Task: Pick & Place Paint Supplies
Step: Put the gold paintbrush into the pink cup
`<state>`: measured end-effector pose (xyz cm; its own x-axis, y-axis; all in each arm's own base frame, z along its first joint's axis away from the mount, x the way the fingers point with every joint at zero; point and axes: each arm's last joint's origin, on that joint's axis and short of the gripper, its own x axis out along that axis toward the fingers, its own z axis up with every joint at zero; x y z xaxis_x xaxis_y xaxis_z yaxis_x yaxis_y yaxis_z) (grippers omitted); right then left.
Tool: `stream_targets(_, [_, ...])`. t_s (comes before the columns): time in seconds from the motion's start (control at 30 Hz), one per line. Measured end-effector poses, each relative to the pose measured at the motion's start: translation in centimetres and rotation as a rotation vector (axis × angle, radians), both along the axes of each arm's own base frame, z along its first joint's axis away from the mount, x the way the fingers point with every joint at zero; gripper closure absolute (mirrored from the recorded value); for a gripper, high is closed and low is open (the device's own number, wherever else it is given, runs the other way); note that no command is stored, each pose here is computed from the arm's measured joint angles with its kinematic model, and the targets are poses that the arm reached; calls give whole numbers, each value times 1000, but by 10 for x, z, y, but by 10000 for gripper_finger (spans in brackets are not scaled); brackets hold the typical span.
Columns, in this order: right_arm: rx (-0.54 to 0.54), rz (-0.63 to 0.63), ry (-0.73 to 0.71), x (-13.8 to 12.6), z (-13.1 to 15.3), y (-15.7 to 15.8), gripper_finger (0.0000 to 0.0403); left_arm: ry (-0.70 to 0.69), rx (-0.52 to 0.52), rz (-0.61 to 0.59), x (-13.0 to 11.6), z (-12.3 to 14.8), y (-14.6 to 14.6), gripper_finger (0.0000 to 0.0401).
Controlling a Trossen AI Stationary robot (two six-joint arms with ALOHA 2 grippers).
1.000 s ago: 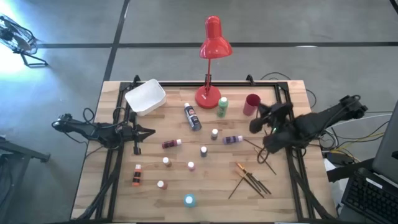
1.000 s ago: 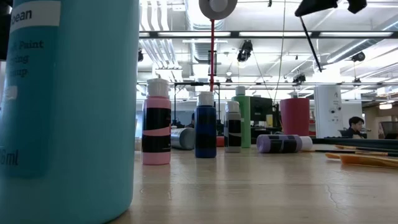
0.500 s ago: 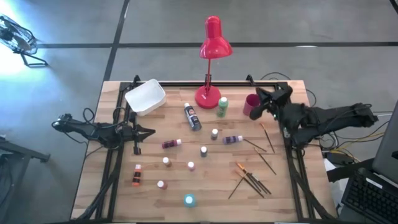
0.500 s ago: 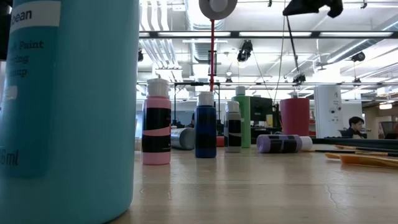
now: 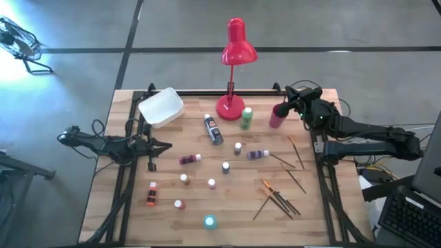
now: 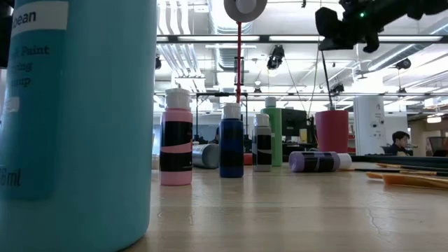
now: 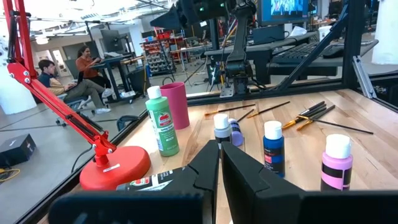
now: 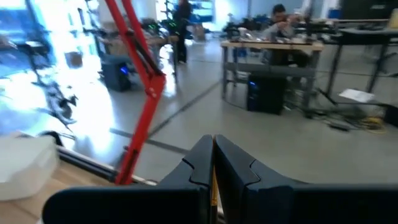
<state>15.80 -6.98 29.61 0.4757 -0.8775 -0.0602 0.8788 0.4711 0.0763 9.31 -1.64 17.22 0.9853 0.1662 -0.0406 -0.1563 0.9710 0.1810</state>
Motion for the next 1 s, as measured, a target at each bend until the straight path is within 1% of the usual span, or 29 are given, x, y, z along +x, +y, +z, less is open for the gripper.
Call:
stream_targets(0.13, [0,2,-3,-3,-11,-7,395,0,0,0,0,0,0,376])
stream_targets(0.3, [7,-20,34,-2,-30,-15,395,0,0,0,0,0,0,376])
stream_targets(0.43, [0,-1,5,-3,-41,-20,395,0,0,0,0,0,0,376])
stream_targets(0.57, [32,-4,17,-5,-59,-22,395,0,0,0,0,0,0,376])
stream_targets(0.83, [64,-8,-13,-12,-89,-20,395,0,0,0,0,0,0,376])
stream_targets(1.0, [94,7,-1,-17,-107,-18,395,0,0,0,0,0,0,376])
